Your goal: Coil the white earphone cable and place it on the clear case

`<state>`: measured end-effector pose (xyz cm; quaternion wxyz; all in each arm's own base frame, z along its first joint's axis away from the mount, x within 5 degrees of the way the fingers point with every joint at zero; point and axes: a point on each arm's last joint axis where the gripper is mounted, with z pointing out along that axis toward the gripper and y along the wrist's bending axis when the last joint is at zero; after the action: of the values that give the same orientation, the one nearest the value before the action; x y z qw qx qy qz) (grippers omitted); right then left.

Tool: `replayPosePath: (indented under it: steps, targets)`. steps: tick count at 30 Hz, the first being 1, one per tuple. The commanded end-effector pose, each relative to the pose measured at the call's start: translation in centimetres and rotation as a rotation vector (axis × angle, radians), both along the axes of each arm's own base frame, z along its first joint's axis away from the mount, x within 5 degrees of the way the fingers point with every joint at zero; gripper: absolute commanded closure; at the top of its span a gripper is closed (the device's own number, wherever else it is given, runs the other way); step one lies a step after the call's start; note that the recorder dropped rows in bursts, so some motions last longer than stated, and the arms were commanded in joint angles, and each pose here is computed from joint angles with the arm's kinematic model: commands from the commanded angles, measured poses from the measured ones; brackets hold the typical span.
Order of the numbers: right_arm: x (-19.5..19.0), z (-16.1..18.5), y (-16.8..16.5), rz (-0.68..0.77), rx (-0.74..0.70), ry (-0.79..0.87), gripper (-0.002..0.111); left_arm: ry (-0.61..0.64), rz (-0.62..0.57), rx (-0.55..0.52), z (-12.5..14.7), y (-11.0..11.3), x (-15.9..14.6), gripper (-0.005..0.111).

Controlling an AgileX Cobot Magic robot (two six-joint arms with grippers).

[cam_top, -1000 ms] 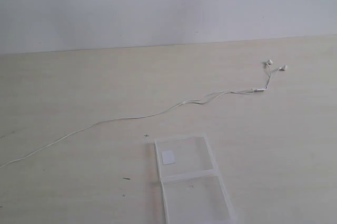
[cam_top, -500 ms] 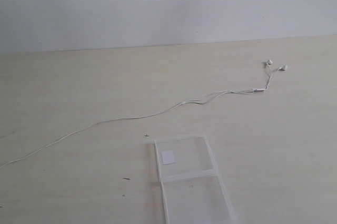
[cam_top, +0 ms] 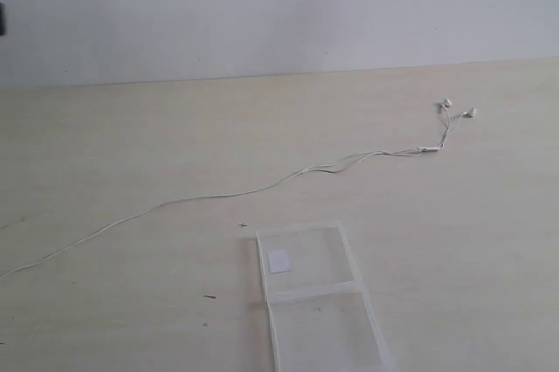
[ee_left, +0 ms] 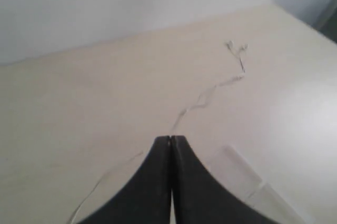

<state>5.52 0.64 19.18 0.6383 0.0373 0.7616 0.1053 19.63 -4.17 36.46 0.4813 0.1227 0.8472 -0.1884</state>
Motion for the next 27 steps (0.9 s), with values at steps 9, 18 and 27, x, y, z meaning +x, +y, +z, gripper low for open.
replayPosePath:
  steps: [9,18,27]
  targets:
    - [0.0,-0.1,0.0,-0.005,-0.002,-0.002,0.108,0.280,-0.208,0.238,-11.2,-0.5,17.6,0.071]
    - [0.0,-0.1,0.0,-0.005,-0.002,-0.002,0.108,0.473,-0.315,0.493,-15.5,-3.7,22.2,0.054]
    - [0.0,-0.1,0.0,-0.005,-0.002,-0.002,0.108,0.578,-0.388,0.541,-18.5,-4.2,22.6,0.054]
